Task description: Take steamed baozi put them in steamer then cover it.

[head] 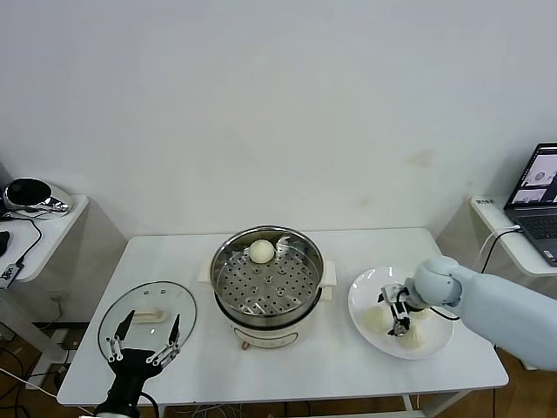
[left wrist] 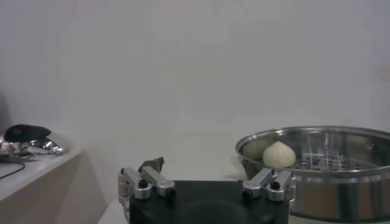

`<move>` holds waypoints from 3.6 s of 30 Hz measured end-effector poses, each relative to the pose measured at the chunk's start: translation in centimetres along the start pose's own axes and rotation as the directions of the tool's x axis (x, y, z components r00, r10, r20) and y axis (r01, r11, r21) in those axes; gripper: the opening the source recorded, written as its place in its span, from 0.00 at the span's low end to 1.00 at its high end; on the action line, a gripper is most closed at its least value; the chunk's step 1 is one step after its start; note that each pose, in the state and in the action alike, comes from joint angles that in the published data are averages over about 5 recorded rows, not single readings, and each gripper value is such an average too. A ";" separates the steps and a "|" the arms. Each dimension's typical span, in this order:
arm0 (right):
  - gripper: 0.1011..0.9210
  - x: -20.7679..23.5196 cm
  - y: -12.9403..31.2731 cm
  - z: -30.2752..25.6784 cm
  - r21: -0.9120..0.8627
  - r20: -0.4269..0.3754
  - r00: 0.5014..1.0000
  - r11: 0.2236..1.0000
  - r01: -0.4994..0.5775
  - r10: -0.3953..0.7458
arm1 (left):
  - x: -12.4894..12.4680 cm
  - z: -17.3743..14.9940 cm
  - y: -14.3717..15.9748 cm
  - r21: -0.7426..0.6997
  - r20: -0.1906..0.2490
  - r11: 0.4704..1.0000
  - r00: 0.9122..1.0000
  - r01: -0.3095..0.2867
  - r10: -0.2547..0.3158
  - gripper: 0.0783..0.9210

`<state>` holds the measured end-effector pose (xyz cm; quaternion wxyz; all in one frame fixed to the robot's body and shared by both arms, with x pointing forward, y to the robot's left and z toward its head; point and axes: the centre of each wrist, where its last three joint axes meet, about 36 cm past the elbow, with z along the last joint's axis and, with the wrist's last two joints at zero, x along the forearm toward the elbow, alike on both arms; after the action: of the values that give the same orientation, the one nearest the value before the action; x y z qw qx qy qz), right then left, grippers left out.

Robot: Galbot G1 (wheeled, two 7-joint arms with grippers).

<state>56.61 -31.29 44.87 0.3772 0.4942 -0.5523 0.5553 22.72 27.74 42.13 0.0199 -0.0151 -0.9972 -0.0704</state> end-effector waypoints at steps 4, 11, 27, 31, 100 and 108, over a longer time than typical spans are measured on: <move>0.78 -0.2 -0.2 -0.3 -0.005 0.004 1.000 1.000 0.006 -0.006 | -0.1 0.1 0.1 -0.001 -0.001 1.000 1.000 0.002 -0.002 0.88; 0.61 -0.1 -0.3 -0.4 -0.019 0.009 1.000 0.999 0.027 -0.027 | -0.2 0.2 0.1 0.001 0.001 1.000 1.000 0.003 -0.003 0.88; 0.59 9.9 -4.7 -1.3 -0.047 0.036 0.999 0.998 -0.037 0.039 | -0.9 0.2 -0.1 0.011 0.009 1.000 1.000 -0.003 0.003 0.88; 0.60 14.3 -6.3 -3.2 -0.035 0.060 0.995 0.996 -0.083 0.085 | -1.0 0.1 -0.1 0.010 0.013 1.000 1.000 -0.009 0.009 0.88; 0.88 14.7 -14.6 -29.7 -0.006 0.114 0.993 1.000 0.028 -0.027 | -1.6 -0.3 0.6 0.016 0.050 1.000 0.999 -0.016 0.015 0.88; 0.88 19.8 -11.8 -19.8 -0.016 0.064 0.997 0.999 0.040 -0.039 | -1.5 -0.5 0.4 0.012 0.050 0.999 0.998 -0.036 0.036 0.88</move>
<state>60.87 -13.02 68.75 0.3746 0.5192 -0.5590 0.5269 24.28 28.02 42.59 -0.0038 -0.0346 -0.9974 -0.0633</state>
